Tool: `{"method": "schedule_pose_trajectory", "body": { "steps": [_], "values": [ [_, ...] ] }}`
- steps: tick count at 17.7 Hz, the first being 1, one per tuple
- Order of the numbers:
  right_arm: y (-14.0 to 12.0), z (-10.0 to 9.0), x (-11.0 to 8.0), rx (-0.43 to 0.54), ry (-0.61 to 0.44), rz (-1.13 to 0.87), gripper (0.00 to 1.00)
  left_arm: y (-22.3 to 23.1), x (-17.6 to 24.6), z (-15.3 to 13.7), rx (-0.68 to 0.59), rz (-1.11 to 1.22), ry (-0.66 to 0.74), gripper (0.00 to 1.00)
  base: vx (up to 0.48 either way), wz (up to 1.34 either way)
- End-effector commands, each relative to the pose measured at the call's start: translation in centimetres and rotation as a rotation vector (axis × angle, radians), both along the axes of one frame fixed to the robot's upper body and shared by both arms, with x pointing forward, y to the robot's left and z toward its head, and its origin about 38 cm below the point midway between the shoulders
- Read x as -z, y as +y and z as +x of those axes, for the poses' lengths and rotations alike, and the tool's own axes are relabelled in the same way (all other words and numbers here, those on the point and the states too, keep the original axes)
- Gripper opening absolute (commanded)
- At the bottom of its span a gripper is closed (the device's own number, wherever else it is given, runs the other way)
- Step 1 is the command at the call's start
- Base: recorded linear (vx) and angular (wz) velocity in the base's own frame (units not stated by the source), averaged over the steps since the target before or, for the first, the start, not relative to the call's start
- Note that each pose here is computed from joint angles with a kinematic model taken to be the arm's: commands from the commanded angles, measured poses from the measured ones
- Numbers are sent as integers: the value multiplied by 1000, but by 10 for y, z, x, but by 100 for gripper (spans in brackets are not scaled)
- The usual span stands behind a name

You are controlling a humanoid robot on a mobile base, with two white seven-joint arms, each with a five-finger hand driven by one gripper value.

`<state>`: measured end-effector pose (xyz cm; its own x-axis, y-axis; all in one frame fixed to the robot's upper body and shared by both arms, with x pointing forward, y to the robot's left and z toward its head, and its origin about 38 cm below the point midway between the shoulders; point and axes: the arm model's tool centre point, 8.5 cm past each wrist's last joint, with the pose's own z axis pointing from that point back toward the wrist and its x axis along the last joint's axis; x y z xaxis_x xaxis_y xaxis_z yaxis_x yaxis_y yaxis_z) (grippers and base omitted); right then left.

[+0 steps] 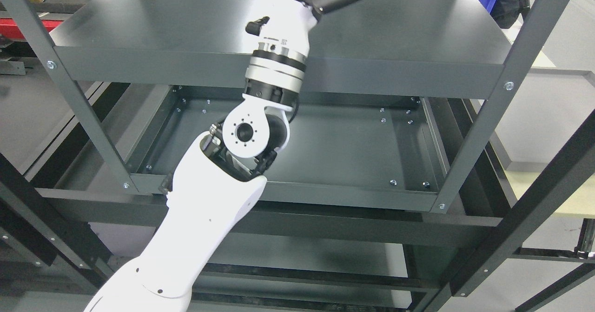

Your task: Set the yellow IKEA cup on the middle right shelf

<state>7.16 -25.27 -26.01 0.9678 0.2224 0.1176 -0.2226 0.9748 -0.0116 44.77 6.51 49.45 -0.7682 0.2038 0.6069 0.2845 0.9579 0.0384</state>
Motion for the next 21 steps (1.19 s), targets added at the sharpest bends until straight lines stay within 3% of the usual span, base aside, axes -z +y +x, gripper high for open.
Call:
{"method": "schedule_pose_trajectory", "body": {
  "steps": [1, 5, 13, 17, 19, 21],
  "values": [
    [-11, -4, 0, 0, 5, -18, 99, 83, -6, 51, -244, -120, 196, 0, 2, 21],
    [-11, -4, 0, 0, 5, -18, 99, 89, -3, 61, -413, -93, 284, 0, 2, 13],
    [-11, -4, 0, 0, 5, -18, 99, 87, 15, 79, -496, -64, 377, 3, 0, 0],
    [-11, -4, 0, 0, 5, -18, 99, 75, 24, 82, -481, -27, 393, 22, 0, 0],
    [-11, -4, 0, 0, 5, -18, 99, 61, 30, 82, -455, 11, 398, 38, 0, 0],
    [-11, -4, 0, 0, 5, -18, 99, 56, 33, 82, -452, 29, 400, 45, 0, 0]
  ]
}}
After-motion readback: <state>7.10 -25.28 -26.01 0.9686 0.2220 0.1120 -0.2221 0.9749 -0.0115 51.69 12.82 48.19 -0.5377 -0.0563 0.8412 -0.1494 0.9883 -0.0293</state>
